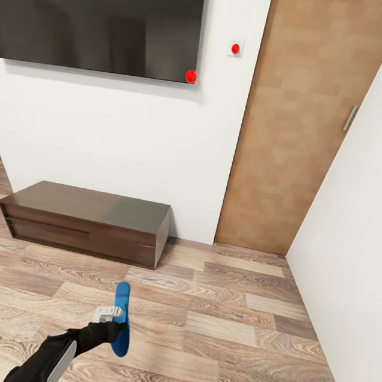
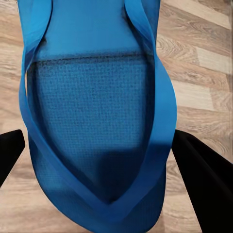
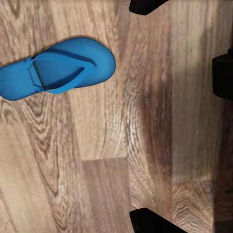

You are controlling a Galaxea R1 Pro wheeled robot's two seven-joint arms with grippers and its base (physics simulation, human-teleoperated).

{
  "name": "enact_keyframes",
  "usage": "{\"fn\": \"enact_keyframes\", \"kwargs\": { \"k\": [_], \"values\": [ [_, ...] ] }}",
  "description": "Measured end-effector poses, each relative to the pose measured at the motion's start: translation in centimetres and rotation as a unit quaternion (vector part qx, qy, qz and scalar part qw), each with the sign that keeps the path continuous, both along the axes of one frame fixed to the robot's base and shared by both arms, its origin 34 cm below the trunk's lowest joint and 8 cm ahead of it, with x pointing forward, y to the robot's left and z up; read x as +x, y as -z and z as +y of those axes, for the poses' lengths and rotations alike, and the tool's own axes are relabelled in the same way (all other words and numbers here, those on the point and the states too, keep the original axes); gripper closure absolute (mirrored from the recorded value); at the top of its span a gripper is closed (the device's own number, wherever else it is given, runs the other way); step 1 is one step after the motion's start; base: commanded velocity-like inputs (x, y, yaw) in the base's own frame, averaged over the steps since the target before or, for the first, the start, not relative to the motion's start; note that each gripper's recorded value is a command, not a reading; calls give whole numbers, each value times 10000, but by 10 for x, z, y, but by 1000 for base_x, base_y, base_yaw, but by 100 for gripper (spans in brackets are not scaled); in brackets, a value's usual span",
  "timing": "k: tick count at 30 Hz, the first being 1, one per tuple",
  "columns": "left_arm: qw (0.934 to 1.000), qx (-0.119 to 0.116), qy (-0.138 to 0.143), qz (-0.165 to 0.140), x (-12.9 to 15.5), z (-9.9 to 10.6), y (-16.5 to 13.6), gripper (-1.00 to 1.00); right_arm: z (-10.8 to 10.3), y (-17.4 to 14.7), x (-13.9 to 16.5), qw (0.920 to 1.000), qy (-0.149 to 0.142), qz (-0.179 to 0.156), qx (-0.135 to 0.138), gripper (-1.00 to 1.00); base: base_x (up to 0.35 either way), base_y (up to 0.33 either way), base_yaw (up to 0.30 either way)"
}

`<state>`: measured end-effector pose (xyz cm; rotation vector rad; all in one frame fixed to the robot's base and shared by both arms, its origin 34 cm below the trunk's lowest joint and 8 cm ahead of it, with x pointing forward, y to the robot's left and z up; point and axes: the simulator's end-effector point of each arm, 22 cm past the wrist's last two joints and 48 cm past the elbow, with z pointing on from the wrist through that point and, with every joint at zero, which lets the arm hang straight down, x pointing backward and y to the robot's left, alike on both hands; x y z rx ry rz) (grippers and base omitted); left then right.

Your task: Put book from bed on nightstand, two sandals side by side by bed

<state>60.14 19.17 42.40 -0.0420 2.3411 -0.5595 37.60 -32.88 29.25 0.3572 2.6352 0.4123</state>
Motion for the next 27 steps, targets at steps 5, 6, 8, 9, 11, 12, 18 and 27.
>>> {"fn": "enact_keyframes", "kwargs": {
  "k": [5, 6, 8, 9, 11, 12, 18, 27],
  "values": [
    [10000, 39, 83, -30, 1, -3, -2, 100, -1, -1, 1, 10000, 4, -14, -10, -100, 0, 0, 0],
    [9999, 44, 87, -27, 0, -3, -1, 100, -1, -1, 2, 10000, -1, -35, -22, -100, 0, 0, 0],
    [9999, 51, 90, -23, -3, -3, 2, 100, -2, -3, 6, 9999, -19, -131, -68, -100, 0, 0, 0],
    [9999, 62, 90, -50, -3, -3, 3, 100, -4, -5, 11, 9996, -40, -247, -122, -100, 0, 0, 0],
    [9998, 71, 81, -141, -2, -3, 3, 100, -5, -9, 18, 9989, -67, -421, -199, -100, 0, 0, 0],
    [9998, 78, 79, -189, -2, -3, 2, 100, -5, -10, 20, 9985, -83, -495, -233, -100, 0, 0, 0],
    [9993, -48, 197, -303, -2, -8, -2, 100, -18, -31, 59, 9961, -87, -728, -493, -100, 0, 0, 0],
    [9854, -1041, 1219, -570, -22, -32, -35, 100, -67, -106, 164, 9899, 237, 459, -1321, -100, 0, 0, 0]
  ]
}}
